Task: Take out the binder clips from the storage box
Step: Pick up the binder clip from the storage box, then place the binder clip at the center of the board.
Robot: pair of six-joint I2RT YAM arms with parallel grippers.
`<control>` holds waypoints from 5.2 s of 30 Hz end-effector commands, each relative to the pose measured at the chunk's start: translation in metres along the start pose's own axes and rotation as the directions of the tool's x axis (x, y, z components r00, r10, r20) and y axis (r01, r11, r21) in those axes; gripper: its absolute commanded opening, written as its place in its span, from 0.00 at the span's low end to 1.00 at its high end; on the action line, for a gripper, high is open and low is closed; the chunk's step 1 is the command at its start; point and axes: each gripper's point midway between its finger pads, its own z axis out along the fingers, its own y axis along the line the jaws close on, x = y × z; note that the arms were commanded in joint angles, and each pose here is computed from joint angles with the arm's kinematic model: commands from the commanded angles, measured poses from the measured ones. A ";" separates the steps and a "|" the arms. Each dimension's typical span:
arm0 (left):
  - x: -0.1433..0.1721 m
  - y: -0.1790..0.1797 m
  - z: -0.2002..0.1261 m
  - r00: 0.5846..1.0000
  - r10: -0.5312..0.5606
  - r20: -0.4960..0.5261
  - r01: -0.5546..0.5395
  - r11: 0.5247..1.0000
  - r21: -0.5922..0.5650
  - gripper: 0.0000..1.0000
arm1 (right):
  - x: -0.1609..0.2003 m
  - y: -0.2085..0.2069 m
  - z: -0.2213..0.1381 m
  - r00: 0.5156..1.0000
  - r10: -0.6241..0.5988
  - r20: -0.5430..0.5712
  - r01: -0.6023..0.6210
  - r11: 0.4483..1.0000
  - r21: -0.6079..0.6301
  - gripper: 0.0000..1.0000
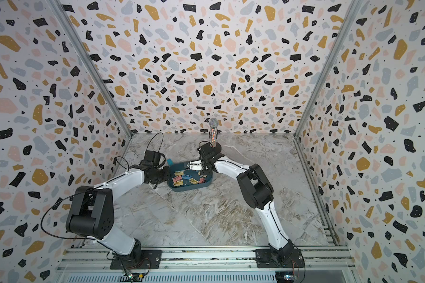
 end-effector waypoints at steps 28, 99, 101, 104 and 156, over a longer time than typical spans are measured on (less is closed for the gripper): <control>-0.005 0.000 -0.013 0.999 -0.007 0.038 0.007 1.000 0.005 0.25 | -0.037 -0.046 -0.080 0.994 -0.015 0.112 -0.007 0.982 0.190 0.00; -0.003 0.004 -0.019 0.999 -0.013 0.051 0.013 1.000 -0.006 0.25 | 0.106 0.042 -0.086 1.000 0.010 0.025 -0.013 0.992 0.127 0.00; -0.004 0.004 -0.019 0.999 -0.013 0.052 0.013 1.000 -0.005 0.25 | 0.106 0.041 -0.085 1.000 0.009 0.018 -0.011 0.991 0.132 0.00; -0.003 0.004 -0.018 0.999 -0.013 0.048 0.014 1.000 -0.005 0.25 | 0.106 0.041 -0.083 1.000 0.007 0.003 -0.007 0.990 0.140 0.00; -0.001 0.006 -0.022 0.998 -0.016 0.057 0.017 1.000 -0.004 0.26 | 0.116 0.059 -0.069 0.999 0.024 -0.037 -0.020 0.995 0.097 0.14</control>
